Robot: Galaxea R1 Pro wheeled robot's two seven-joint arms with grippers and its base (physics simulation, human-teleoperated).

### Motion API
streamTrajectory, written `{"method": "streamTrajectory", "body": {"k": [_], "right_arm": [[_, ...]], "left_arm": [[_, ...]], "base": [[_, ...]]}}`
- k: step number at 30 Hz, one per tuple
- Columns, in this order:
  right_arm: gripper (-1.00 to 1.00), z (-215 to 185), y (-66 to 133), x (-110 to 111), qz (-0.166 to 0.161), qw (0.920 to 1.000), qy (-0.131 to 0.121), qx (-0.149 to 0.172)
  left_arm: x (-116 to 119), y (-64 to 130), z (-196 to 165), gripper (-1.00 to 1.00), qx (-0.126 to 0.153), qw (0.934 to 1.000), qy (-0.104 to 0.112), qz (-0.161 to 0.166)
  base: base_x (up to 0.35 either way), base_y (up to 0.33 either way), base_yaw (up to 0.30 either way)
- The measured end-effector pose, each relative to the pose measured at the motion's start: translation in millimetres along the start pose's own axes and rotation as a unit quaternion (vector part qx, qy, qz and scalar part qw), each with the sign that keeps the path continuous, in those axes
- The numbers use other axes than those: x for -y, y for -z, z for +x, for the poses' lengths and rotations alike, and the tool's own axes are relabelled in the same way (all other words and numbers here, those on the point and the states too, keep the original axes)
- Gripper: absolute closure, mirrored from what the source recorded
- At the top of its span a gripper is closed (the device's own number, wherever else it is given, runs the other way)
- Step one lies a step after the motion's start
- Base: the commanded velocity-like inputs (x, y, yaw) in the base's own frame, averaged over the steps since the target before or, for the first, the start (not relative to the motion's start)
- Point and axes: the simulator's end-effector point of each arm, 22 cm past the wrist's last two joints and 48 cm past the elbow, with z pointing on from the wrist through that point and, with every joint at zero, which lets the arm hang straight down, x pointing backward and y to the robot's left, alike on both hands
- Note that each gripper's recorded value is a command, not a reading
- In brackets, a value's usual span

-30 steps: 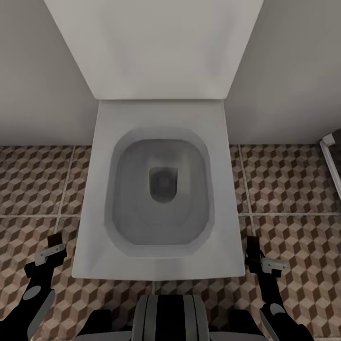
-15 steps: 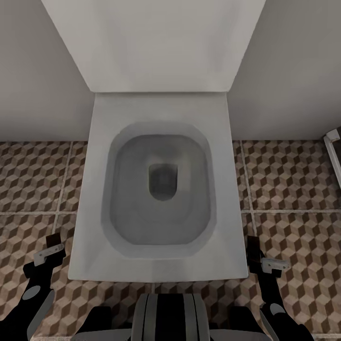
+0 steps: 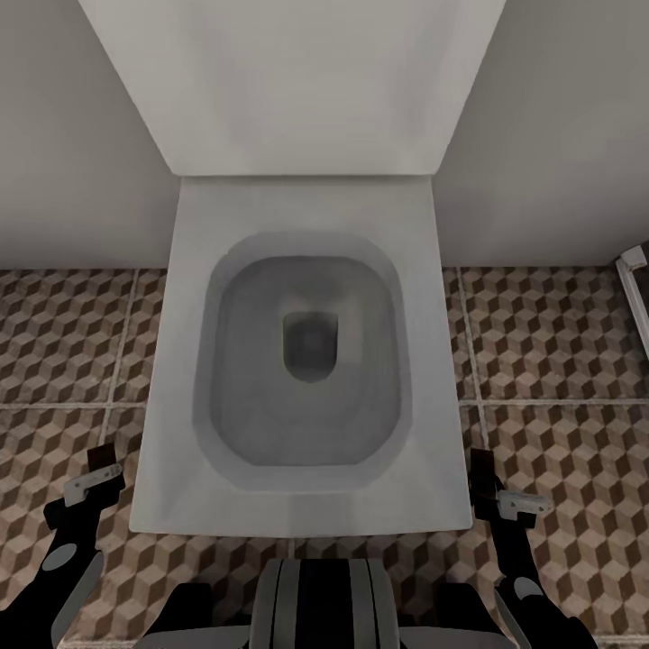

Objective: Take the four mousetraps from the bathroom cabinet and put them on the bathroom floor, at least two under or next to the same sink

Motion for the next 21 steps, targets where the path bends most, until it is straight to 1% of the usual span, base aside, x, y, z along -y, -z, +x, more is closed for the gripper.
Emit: {"method": "streamTrajectory", "body": {"k": [5,8,13,15,21], "right_arm": [[1.00,-0.2,-0.1,0.4,0.000,1.0000,0.000,0.000],[1.00,-0.5,-1.1,4.7,0.002,1.0000,0.004,0.002],[1.00,-2.0,-5.2,22.6,0.008,0.9998,0.017,0.005],[1.00,-2.3,-6.0,26.6,0.009,0.9997,0.020,0.006],[1.00,6.7,-6.0,26.7,0.007,0.9997,0.024,-0.002]], "left_arm": [[-0.3,-0.1,-0.4,1.00,0.000,1.0000,0.000,0.000],[-0.4,-0.2,-0.5,1.00,0.001,1.0000,-0.001,0.000],[-1.5,-0.6,-0.7,1.00,0.001,1.0000,-0.001,-0.001],[-1.4,-0.5,-0.3,1.00,0.000,1.0000,-0.002,-0.001],[0.5,-1.6,9.3,1.00,-0.008,1.0000,-0.006,0.000]], "base": [[0.000,0.000,0.000],[0.000,0.000,0.000],[0.000,0.000,0.000],[0.000,0.000,0.000],[0.000,0.000,0.000]]}}
